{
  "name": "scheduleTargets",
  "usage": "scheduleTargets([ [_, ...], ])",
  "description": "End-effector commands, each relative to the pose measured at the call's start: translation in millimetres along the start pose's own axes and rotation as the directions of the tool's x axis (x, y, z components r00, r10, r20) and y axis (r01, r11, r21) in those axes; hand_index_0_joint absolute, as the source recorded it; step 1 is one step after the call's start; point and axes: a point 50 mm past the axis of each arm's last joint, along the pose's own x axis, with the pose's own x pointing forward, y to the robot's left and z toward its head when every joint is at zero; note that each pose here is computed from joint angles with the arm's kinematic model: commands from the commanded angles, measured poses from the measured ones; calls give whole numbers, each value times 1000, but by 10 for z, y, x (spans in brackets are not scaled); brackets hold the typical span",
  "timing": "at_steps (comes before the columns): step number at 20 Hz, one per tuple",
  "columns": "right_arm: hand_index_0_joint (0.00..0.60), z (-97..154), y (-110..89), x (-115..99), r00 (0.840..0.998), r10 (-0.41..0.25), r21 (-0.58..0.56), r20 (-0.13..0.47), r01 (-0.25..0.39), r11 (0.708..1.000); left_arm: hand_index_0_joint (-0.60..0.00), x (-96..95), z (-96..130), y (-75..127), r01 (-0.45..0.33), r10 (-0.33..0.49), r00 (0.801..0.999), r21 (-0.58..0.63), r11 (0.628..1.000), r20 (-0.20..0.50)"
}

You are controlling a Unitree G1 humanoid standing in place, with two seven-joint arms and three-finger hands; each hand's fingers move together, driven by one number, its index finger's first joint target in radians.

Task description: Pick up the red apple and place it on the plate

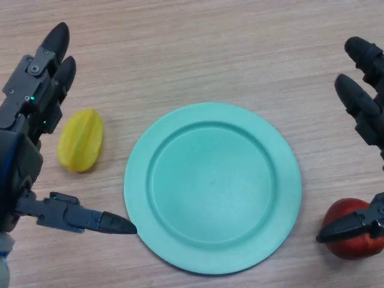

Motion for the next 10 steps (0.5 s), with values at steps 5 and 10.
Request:
scheduleTargets([
  [5, 0, 302, 10, -56, 972, 18, -84, 236, 1, 997, 0, -34, 279, 113, -96, 72, 977, 114, 989, 199],
  [10, 0, 183, -102, -174, 964, 34, -138, 263, 2, 990, 0, -2, 277, 135, -104, 75, 978, 140, 985, 196],
])
